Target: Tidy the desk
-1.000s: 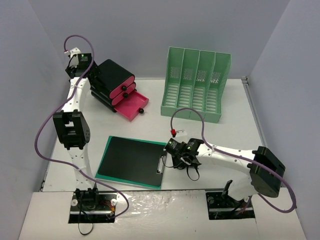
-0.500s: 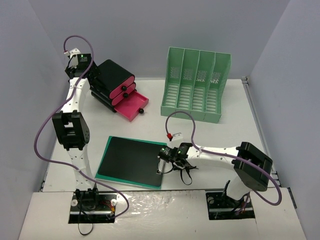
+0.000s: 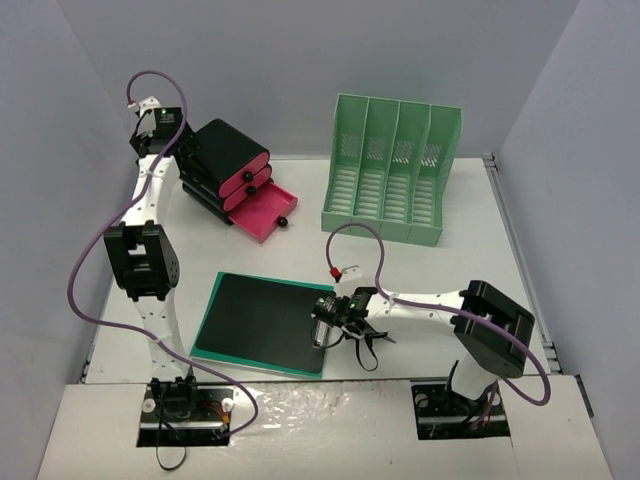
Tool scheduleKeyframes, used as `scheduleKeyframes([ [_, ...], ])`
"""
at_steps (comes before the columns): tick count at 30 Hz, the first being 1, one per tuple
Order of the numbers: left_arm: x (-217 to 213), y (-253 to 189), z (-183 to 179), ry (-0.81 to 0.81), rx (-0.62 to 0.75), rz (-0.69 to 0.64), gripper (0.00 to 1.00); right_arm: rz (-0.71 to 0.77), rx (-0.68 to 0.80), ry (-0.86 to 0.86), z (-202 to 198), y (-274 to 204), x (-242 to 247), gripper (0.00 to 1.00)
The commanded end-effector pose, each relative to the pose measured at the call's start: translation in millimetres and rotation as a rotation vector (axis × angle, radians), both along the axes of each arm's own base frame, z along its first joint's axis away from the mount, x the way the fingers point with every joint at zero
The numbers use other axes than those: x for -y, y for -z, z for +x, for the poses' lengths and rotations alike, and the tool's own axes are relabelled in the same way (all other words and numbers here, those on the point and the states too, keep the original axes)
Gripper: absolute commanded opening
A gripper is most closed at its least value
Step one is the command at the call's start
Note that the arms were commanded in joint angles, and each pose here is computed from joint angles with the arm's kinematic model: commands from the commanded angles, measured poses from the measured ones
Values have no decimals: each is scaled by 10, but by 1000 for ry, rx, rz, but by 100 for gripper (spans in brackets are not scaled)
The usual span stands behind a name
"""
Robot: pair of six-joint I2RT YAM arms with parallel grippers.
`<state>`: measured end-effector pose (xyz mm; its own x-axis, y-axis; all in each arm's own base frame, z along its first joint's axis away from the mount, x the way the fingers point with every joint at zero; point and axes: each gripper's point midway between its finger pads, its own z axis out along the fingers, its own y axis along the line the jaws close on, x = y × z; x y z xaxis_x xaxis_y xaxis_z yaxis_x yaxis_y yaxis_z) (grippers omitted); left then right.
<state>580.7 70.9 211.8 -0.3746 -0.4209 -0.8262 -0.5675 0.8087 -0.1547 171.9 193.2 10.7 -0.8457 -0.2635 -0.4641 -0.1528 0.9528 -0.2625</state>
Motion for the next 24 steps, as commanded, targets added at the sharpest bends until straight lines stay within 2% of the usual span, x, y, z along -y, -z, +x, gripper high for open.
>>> scheduleKeyframes([
  [1,-68,245,-365,17,-177,26,90,-8,23,-16,48,22,-92,41],
  [16,-117,190,-394,11,-169,31,90,8,-13,-61,130,247,-285,41],
  [24,-129,192,-424,10,-171,35,90,112,-52,-13,198,315,-278,38],
])
